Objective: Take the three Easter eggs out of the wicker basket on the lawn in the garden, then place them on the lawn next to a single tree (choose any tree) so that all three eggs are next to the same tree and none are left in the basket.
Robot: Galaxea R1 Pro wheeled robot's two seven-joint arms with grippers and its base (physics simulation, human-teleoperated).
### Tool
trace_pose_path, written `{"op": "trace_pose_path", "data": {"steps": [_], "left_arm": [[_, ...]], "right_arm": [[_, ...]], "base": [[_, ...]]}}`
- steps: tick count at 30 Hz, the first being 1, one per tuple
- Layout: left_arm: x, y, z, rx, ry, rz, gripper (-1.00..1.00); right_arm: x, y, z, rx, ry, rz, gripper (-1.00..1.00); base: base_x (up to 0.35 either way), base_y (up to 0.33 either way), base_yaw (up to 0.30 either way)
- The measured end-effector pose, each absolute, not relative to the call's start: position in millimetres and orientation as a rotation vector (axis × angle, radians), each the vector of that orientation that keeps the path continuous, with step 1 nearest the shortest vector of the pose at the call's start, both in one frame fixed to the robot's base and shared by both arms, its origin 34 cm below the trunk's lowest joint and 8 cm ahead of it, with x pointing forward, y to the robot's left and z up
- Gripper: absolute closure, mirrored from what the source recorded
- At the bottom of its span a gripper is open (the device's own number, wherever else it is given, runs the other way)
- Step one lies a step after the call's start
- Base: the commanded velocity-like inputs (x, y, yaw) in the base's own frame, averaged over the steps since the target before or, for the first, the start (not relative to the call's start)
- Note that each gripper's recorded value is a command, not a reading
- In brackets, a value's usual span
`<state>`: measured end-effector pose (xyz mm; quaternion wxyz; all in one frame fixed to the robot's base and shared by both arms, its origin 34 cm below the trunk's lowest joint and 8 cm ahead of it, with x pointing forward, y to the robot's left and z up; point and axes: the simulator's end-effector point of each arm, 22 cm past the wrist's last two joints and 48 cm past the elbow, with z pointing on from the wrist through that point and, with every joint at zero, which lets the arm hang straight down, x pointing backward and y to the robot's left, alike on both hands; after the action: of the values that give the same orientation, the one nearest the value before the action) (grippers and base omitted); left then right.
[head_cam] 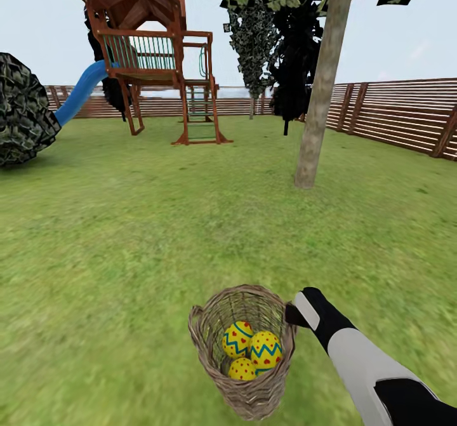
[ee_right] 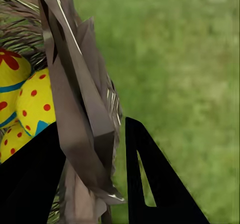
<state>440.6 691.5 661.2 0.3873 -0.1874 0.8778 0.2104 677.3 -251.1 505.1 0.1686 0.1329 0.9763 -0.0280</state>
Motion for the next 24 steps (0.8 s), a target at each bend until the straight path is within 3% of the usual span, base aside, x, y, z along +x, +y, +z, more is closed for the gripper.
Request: {"op": "trace_pose_path", "data": {"steps": [24], "left_arm": [[448, 691, 706, -0.477, 2.235, 0.535, -1.00]], "right_arm": [[686, -237, 550, 0.341, 2.783, -0.031, 1.00]], "base": [[0.000, 0.000, 0.000]]}}
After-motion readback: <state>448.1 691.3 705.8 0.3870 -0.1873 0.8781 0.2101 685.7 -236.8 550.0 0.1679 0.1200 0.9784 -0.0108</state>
